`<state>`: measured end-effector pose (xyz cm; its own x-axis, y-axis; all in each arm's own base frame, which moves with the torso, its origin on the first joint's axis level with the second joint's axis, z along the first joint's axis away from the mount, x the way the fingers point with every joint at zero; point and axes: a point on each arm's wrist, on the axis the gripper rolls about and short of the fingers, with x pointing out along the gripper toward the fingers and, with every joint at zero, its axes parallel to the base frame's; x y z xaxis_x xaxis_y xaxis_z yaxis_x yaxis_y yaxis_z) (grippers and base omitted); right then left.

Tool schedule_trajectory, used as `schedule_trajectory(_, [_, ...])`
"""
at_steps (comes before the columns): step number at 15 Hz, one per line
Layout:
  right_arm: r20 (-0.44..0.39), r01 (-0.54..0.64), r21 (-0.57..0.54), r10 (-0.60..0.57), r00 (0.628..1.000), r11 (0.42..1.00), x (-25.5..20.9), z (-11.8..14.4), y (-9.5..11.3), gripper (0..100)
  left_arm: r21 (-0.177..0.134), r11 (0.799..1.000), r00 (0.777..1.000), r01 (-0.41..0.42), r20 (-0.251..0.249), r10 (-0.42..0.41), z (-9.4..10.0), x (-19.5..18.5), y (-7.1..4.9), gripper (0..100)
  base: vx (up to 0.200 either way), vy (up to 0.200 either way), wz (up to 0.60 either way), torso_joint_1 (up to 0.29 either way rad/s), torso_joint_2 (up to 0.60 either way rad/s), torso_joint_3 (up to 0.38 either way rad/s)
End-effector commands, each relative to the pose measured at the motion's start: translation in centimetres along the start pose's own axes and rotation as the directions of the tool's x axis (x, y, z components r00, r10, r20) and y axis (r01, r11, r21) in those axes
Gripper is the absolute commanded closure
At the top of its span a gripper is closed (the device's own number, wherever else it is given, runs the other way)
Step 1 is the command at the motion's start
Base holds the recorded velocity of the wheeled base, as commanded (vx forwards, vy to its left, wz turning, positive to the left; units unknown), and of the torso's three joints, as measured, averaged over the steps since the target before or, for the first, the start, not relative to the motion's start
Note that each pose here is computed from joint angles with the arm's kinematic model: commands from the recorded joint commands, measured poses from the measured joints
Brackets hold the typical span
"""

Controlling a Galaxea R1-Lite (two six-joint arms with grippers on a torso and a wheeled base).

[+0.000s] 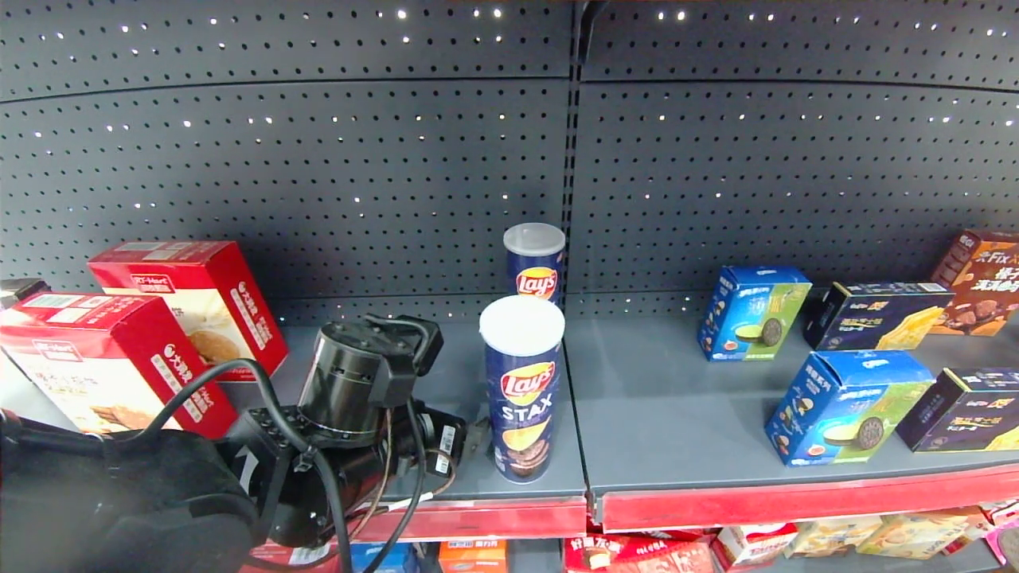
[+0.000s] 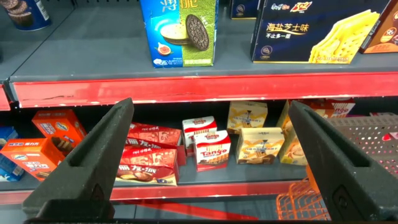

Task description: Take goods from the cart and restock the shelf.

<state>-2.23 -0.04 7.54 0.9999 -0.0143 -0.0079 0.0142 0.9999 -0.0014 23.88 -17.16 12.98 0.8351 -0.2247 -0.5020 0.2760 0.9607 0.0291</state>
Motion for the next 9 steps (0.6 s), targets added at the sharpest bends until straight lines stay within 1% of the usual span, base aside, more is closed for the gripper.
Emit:
schedule_trajectory(1, [-0.001, 0.000, 0.000, 0.000, 1.000, 1.000, 0.01, 0.01, 0.00, 0, 0.003, 1.000, 1.000, 0.001, -0.006, -0.001, -0.11, 0.18, -0.12, 0, 0.000, 0.000, 0.00, 0.000, 0.00, 0.000])
schedule_trajectory(9, [-0.001, 0.000, 0.000, 0.000, 1.000, 1.000, 0.01, 0.01, 0.00, 0, 0.007, 1.000, 1.000, 0.009, -0.004, -0.009, -0.02, 0.26, -0.46, 0, 0.000, 0.000, 0.00, 0.000, 0.00, 0.000])
